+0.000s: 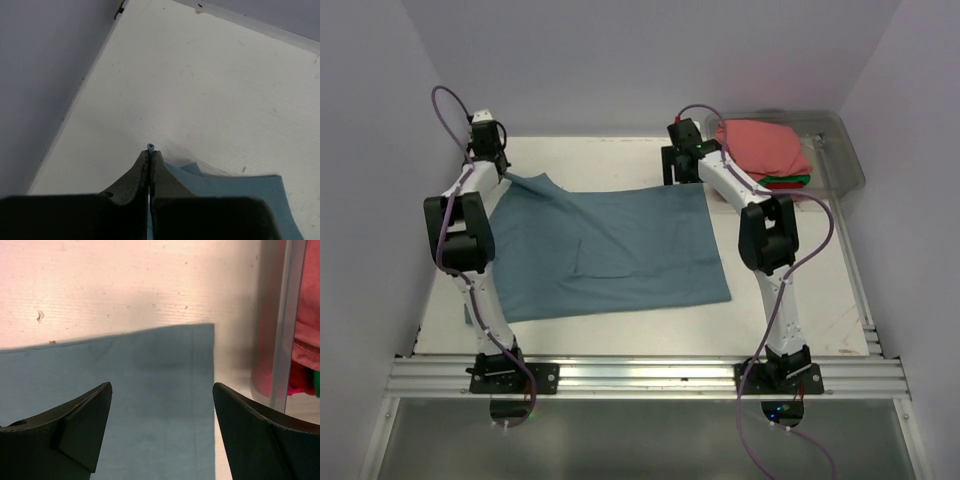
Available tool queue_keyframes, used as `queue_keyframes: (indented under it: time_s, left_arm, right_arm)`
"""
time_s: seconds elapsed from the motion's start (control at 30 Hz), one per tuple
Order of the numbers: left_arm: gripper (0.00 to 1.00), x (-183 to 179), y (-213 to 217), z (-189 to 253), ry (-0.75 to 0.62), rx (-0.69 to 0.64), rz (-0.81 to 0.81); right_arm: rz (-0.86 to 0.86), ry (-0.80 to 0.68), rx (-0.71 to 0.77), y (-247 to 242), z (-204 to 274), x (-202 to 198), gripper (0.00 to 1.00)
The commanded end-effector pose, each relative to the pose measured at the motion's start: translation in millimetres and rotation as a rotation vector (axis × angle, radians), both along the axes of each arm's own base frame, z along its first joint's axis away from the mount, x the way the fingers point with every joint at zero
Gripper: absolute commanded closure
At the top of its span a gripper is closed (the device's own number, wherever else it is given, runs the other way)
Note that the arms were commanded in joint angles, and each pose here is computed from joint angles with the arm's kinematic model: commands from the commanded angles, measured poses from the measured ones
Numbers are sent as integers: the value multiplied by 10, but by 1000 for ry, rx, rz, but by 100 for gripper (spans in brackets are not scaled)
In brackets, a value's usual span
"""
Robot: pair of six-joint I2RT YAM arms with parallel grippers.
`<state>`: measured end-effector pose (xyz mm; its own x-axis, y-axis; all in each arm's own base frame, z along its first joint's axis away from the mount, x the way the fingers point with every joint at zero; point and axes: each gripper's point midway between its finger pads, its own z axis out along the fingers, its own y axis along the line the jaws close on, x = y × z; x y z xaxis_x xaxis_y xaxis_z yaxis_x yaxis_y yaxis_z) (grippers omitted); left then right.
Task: Fold and stack the t-shirts
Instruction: Grap the side of the flattened tshirt furthest away from the robot with both arms
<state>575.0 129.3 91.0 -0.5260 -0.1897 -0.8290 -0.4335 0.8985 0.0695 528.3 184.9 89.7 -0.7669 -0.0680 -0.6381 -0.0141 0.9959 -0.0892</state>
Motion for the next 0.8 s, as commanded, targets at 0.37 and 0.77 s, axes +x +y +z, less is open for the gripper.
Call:
queue_keyframes:
  time_s: [0.37,0.77]
  left_arm:
    - [100,-241,566,780,-201,9,159]
    - [100,-358,709,873,-235,24,197]
  right_arm:
    - [32,20,4,125,-109,233,13]
    - [83,-68,111,463,-153,653,15]
